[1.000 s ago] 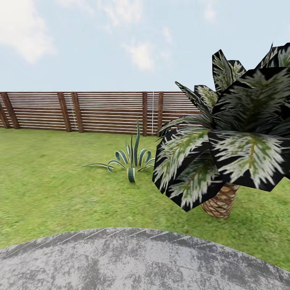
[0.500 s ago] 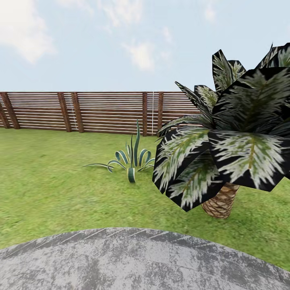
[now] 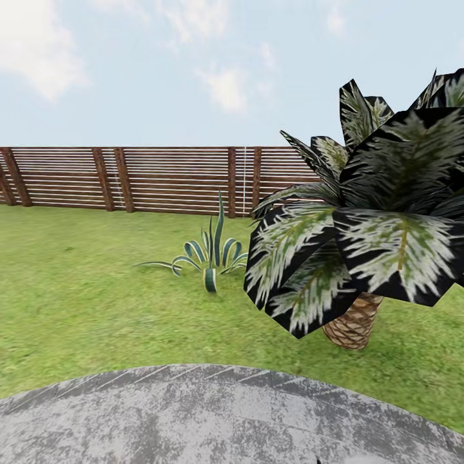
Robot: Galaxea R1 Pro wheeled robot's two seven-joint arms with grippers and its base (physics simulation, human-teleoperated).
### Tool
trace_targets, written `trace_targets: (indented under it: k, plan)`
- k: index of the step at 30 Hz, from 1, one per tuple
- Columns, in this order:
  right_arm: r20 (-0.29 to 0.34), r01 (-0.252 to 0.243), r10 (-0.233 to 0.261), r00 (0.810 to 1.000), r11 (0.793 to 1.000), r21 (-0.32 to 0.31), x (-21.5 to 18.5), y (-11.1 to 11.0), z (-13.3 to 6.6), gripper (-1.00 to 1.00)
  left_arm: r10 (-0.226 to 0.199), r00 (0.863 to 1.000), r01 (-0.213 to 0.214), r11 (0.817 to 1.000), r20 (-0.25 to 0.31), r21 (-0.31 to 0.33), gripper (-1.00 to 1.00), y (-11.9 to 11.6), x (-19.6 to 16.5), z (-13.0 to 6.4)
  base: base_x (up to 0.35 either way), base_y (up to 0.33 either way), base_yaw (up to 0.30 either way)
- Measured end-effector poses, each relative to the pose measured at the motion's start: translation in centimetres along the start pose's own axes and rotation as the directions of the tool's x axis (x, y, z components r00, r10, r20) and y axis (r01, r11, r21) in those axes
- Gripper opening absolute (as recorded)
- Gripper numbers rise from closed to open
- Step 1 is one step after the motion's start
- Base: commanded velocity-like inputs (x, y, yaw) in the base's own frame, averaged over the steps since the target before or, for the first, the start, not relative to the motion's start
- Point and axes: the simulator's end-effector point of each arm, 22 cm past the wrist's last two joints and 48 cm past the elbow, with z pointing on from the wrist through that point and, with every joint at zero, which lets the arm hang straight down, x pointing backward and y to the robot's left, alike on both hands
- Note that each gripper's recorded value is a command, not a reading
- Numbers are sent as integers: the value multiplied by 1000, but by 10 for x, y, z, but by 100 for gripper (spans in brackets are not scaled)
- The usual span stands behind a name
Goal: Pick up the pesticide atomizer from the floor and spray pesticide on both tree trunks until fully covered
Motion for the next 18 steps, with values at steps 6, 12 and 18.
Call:
trace_targets:
  k: [6,12,18]
  plan:
    - [-31,14,-15,999,1000,-10,14,2,-3,100,20,1000,-20,1000,-2,9,100,4,2,-1,0,0,0]
    - [-33,17,-17,999,1000,-14,15,3,-3,100,28,1000,-28,1000,-1,-3,100,14,1,-1,0,0,0]
    - [-31,16,-16,999,1000,-12,14,3,-3,100,16,1000,-16,1000,-6,-16,100,20,3,-1,0,0,165]
